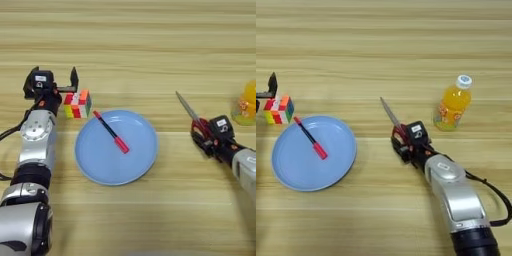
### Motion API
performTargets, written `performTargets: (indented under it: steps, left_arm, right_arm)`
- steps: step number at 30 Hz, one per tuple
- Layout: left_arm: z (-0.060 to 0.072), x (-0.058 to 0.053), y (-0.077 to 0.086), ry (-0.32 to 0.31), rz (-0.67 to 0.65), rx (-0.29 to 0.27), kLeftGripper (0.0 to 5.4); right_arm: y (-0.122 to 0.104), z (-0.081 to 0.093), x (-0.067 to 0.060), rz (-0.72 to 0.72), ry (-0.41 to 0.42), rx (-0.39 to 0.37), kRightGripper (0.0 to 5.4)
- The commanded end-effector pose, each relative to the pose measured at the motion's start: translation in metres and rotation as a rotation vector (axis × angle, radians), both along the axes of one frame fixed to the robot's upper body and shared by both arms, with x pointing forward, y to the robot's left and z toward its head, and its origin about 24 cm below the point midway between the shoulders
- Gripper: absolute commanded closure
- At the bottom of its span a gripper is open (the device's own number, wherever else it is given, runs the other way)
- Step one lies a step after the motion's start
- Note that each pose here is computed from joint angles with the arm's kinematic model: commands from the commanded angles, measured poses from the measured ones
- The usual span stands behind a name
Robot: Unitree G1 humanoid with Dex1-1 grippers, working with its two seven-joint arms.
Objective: Move the objects on the table
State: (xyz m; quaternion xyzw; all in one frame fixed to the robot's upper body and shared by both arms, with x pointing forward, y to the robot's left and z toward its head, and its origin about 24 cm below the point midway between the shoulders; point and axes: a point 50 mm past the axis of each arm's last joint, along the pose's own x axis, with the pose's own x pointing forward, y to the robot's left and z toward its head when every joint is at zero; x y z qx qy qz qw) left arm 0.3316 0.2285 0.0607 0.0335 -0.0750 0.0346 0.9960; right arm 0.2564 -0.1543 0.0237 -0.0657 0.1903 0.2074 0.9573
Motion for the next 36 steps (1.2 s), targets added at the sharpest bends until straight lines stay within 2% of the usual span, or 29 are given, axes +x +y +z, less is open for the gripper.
performTargets:
  steps: [1, 4, 6, 7, 16, 22, 31, 36]
  left_arm:
    - [-0.001, 0.0, 0.0, 0.014, -0.002, 0.002, 0.0]
    - [-0.001, 0.0, 0.0, 0.014, -0.002, 0.002, 0.0]
    - [-0.001, 0.0, 0.0, 0.015, -0.003, 0.002, 0.0]
    - [-0.001, 0.0, 0.0, 0.015, -0.003, 0.002, 0.0]
    - [-0.001, -0.001, -0.001, 0.013, -0.004, 0.003, 0.0]
    - [-0.001, -0.001, -0.002, 0.013, -0.003, 0.002, 0.0]
    - [-0.001, 0.0, -0.002, 0.013, -0.003, 0.003, 0.0]
    - [-0.001, 0.0, -0.003, 0.013, -0.003, 0.002, 0.0]
  right_arm:
    - [0.014, -0.024, -0.006, 0.019, 0.122, 0.032, 2.92]
    - [0.019, -0.021, 0.001, 0.02, 0.093, 0.059, 2.92]
    - [0.021, -0.017, 0.006, 0.023, 0.044, 0.062, 2.92]
    - [0.022, -0.015, 0.008, 0.025, 0.026, 0.066, 2.64]
    - [0.021, 0.014, 0.012, 0.034, -0.175, 0.08, 1.71]
    - [0.028, 0.032, 0.01, 0.084, -0.271, 0.094, 1.17]
    - [0.049, 0.048, 0.008, 0.192, -0.332, 0.098, 0.05]
    - [0.071, 0.055, 0.005, 0.292, -0.335, 0.112, 0.02]
